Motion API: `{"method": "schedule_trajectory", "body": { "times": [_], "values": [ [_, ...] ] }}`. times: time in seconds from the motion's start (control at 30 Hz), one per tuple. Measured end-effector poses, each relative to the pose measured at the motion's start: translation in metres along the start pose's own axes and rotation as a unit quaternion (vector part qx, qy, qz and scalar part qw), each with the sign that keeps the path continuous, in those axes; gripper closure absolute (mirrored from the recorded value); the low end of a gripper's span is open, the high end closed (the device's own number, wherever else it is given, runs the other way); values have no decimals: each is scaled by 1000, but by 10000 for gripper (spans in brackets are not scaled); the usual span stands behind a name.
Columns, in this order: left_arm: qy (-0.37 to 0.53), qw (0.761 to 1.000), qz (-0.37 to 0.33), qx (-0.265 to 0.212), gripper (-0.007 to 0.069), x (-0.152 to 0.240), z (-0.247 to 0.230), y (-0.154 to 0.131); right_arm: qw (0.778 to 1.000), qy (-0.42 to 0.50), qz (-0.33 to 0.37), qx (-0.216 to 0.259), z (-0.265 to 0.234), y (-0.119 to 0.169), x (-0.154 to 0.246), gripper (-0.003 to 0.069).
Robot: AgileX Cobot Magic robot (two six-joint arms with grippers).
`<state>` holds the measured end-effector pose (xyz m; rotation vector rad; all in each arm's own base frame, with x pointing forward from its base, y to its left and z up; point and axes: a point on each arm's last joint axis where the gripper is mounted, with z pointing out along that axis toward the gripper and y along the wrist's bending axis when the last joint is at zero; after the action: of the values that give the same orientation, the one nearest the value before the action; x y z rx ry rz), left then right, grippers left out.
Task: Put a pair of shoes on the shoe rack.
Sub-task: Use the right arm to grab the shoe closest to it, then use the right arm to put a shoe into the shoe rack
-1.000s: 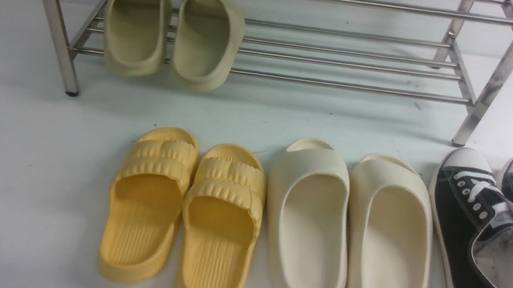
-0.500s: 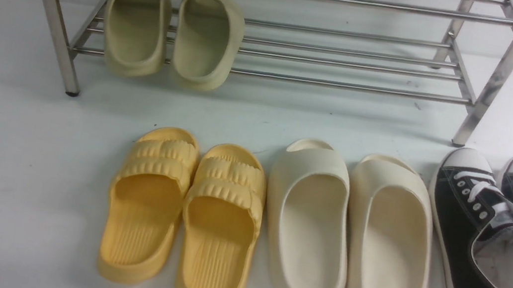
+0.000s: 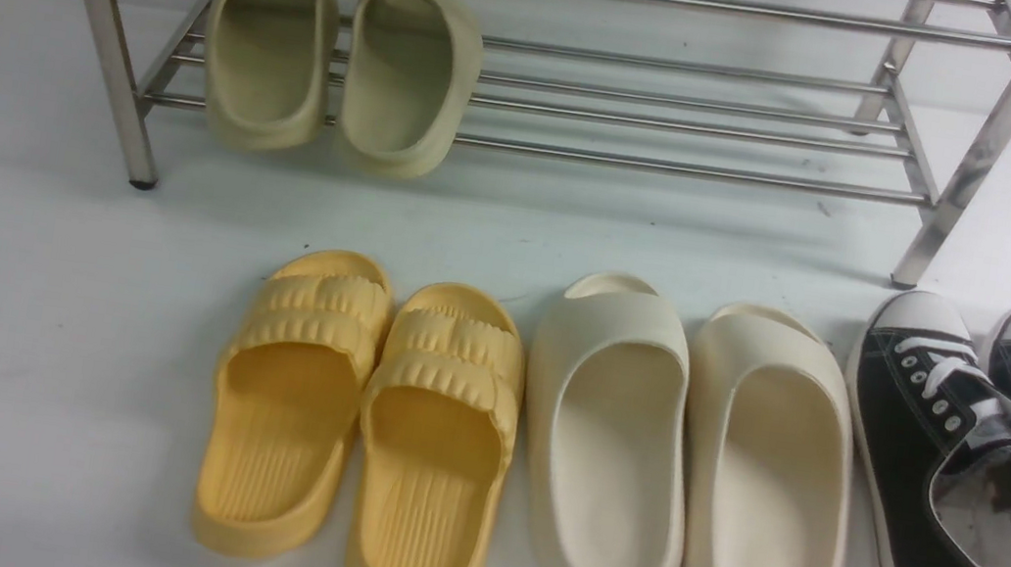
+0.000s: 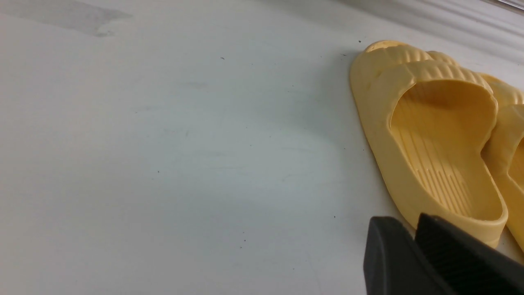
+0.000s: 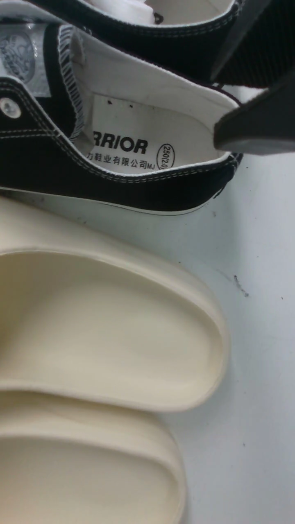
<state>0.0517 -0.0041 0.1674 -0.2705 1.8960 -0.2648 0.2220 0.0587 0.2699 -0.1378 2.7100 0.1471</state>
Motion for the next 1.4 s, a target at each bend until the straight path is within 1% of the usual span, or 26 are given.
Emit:
{"method": "schedule_trajectory", "body": {
  "times": [0.03, 0.07, 0.1, 0.17, 0.27, 0.4, 0.43, 0.47, 0.5, 0.53, 0.57, 0.6, 0.63, 0.67, 0.7, 0.73, 0.77, 0.8, 0.83, 0.87, 0.9, 1.0, 1.07, 1.23, 1.3, 1.4],
  "values": [
    [0, 1000, 0, 0, 517, 0, 0, 0, 1000, 5, -2, 3, 5, 0, -1, 402],
    [0, 1000, 0, 0, 517, 0, 0, 0, 1000, 7, -2, 3, 6, 0, -2, 402],
    [0, 1000, 0, 0, 517, 0, 0, 0, 1000, 15, -1, 5, 17, 1, -5, 339],
    [0, 1000, 0, 0, 517, 0, 0, 0, 1000, 21, 0, 7, 32, 2, -13, 262],
    [0, 1000, 0, 0, 517, 0, 0, 0, 1000, 19, -4, 9, 51, 4, -26, 205],
    [0, 1000, 0, 0, 517, 0, 0, 0, 999, 37, -13, 19, 80, 4, -40, 200],
    [0, 1000, 0, 0, 517, 0, 0, 0, 999, 35, -14, 19, 79, 4, -41, 201],
    [0, 1000, 0, 0, 517, 0, 0, 0, 998, 53, -20, 27, 94, 4, -44, 221],
    [0, 1000, 0, 0, 517, 0, 0, 0, 998, 52, -21, 28, 94, 3, -44, 221],
    [0, 1000, 0, 0, 517, 0, 0, 0, 997, 67, -26, 35, 107, 2, -45, 256],
    [0, 1000, 0, 0, 517, 0, 0, 0, 997, 67, -27, 35, 107, 2, -45, 260],
    [0, 1000, 0, 0, 517, 0, 0, 0, 996, 76, -27, 38, 115, 2, -45, 300],
    [0, 1000, 0, 0, 517, 0, 0, 0, 996, 77, -27, 37, 115, 2, -44, 300],
    [0, 1000, 0, 0, 517, 0, 0, 0, 996, 79, -25, 36, 118, 3, -45, 365],
    [0, 1000, 0, 0, 517, 0, 0, 0, 996, 80, -23, 35, 119, 3, -45, 388],
    [0, 1000, 0, 0, 517, 0, 0, 0, 996, 81, -21, 33, 119, 4, -45, 438],
    [0, 1000, 0, 0, 517, 0, 0, 0, 996, 81, -21, 33, 119, 4, -45, 447],
    [0, 1000, 0, 0, 517, 0, 0, 0, 996, 82, -16, 29, 119, 5, -45, 530],
    [0, 1000, 0, 0, 517, 0, 0, 0, 996, 82, -16, 29, 119, 5, -45, 540],
    [0, 1000, 0, 0, 517, 0, 0, 0, 996, 80, -16, 26, 117, 7, -45, 595],
    [0, 1000, 0, 0, 517, 0, 0, 0, 996, 79, -18, 25, 115, 9, -45, 632],
    [0, 1000, 0, 0, 517, 0, 0, 0, 996, 85, -27, 30, 104, 13, -41, 644],
    [0, 1000, 0, 0, 517, 0, 0, 0, 996, 78, -34, 30, 85, 19, -39, 640],
    [0, 1000, 0, 0, 517, 0, 0, 0, 999, 27, -45, 2, 31, 49, -36, 637],
    [0, 1000, 0, 0, 517, 0, 0, 0, 999, 16, -49, -5, 23, 57, -39, 637],
    [0, 1000, 0, 0, 517, 0, 0, 0, 998, -20, -57, -22, 9, 73, -60, 637]
  ]
}}
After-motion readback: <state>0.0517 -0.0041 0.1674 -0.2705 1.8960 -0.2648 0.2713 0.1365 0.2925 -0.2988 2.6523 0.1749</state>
